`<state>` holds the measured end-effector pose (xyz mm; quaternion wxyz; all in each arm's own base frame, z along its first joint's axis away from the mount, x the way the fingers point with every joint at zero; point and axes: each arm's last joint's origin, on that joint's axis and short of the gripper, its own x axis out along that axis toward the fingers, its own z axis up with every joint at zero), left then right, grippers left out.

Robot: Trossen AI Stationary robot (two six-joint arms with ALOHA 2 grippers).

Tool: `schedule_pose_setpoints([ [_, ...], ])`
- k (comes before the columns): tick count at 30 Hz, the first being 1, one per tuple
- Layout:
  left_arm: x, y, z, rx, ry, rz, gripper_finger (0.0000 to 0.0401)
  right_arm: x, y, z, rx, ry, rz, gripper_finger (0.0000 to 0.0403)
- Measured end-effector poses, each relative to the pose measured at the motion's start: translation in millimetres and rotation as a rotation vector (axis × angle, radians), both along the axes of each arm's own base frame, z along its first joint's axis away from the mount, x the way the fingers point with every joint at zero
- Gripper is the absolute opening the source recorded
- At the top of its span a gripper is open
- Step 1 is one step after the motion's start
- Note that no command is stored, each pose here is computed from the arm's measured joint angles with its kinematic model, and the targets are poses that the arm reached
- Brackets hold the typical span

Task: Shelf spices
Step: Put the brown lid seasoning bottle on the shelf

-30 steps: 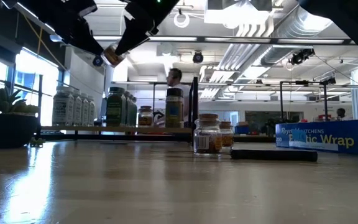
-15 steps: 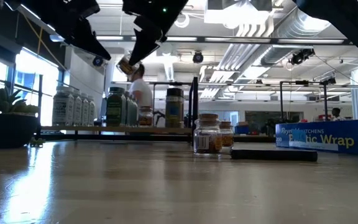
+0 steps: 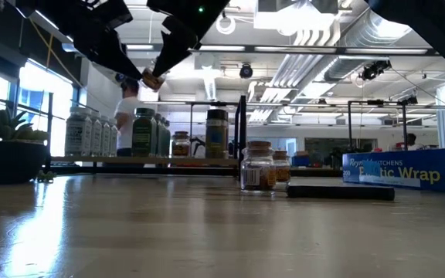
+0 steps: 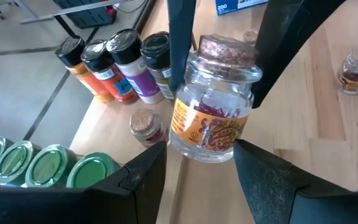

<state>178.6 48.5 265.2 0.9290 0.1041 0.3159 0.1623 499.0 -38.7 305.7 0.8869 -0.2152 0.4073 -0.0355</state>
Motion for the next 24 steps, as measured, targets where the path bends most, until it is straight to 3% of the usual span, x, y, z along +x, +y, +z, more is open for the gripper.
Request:
schedule_pose_setpoints([
  [17, 3.8, -1.0, 1.7, -0.02, -0.038, -0.074, 0.0182, 0.5, 1.0, 1.5, -0.002, -0.012, 0.008, 0.0156],
  [24, 3.2, -1.9, 0.6, -0.018, -0.019, -0.109, 0.0148, 0.4, 1.4, 1.2, 0.014, -0.009, 0.024, 0.0156],
])
